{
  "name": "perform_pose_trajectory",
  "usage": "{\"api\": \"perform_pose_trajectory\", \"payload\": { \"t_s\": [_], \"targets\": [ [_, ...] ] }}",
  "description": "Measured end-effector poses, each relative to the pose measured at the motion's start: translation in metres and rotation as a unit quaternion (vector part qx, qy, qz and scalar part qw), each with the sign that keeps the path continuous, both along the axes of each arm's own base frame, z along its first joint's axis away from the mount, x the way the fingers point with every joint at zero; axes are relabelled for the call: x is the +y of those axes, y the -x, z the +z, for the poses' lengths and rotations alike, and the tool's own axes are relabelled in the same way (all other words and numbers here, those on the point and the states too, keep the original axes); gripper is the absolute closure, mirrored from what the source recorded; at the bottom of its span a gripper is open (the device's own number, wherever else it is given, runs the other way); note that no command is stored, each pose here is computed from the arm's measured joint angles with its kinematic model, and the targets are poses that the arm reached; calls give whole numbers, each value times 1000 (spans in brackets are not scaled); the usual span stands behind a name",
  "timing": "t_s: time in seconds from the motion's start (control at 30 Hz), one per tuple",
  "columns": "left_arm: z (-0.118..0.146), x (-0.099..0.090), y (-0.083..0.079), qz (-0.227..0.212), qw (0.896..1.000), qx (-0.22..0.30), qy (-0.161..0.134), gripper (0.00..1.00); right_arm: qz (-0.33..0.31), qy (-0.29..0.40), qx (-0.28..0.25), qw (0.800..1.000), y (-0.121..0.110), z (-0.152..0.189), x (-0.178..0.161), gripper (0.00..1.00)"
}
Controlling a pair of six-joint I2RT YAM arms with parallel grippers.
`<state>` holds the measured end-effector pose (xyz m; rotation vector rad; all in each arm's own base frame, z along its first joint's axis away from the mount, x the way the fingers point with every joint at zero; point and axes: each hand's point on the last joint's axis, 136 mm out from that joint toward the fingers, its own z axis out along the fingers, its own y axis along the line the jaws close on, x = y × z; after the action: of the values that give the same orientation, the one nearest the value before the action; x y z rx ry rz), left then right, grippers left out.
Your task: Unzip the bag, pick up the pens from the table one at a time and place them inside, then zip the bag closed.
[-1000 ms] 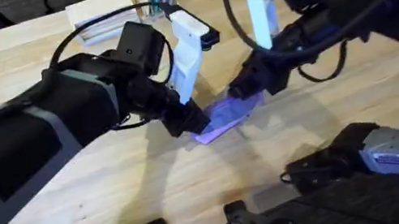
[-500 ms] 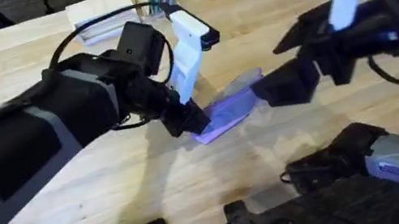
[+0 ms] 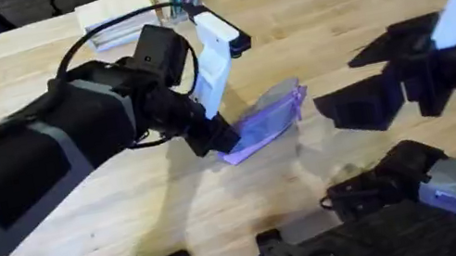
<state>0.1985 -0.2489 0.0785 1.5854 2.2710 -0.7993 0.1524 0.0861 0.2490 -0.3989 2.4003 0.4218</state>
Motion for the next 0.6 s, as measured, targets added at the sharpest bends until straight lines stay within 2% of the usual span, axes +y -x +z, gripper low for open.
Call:
{"api": "perform_pose_trajectory", "payload": {
  "t_s": [0.2, 0.3, 0.47, 0.6],
  "targets": [
    [0, 0, 0, 0, 1000, 0, 0, 958, -28, 21, 8, 999, 12, -6, -15, 4],
    [0, 0, 0, 0, 1000, 0, 0, 958, -42, 21, 16, 999, 10, -11, -17, 4],
    [0, 0, 0, 0, 1000, 0, 0, 958, -60, 27, 68, 996, 10, -51, -18, 4],
    [0, 0, 0, 0, 1000, 0, 0, 958, -65, 21, 63, 996, 3, -56, -16, 4]
  ]
}}
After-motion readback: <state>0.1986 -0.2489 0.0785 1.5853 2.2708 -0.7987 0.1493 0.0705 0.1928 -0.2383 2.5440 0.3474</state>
